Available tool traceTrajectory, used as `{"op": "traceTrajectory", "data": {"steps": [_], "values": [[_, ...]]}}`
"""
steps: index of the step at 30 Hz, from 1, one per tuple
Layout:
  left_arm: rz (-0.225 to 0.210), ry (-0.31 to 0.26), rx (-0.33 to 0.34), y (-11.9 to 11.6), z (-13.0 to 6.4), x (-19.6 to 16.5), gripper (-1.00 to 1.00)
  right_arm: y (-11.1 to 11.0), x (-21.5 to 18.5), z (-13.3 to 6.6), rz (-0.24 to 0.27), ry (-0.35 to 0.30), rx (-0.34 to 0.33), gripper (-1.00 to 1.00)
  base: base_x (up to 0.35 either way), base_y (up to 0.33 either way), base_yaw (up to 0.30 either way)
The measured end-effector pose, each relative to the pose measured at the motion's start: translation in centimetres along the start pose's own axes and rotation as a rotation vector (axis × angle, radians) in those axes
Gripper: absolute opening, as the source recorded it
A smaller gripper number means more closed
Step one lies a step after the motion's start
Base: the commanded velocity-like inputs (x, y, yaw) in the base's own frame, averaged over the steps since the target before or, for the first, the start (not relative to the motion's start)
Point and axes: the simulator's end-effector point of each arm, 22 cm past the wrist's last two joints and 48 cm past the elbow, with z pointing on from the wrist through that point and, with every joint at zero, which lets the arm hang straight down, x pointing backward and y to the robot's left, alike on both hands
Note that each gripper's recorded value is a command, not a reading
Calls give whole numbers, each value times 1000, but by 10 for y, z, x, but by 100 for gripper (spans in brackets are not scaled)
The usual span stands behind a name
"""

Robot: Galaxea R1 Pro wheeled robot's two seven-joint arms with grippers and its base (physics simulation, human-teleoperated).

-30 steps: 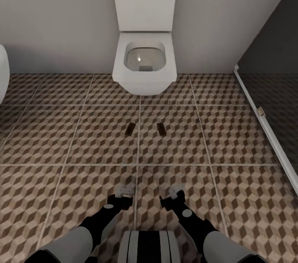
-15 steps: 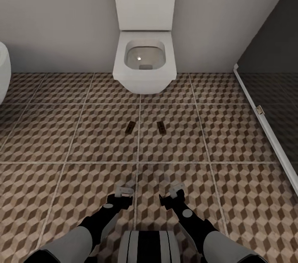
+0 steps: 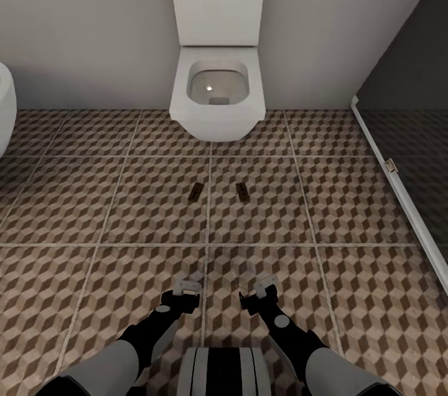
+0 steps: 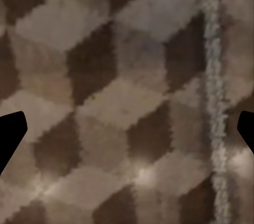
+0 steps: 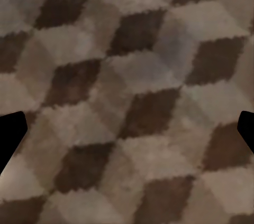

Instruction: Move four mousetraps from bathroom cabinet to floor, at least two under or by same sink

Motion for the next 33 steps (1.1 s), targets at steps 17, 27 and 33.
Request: {"op": "traceTrajectory", "data": {"steps": [17,27,33], "values": [[2,-24,-2,0,-27,-26,100,-4,-30,-21,-5,-23,7,100,0,0,0],[2,-24,-3,0,-46,-38,100,-5,-46,-38,-5,-23,7,100,0,0,0],[2,-24,-2,-1,-58,-45,100,-6,-56,-48,-5,-23,7,100,0,0,0]]}}
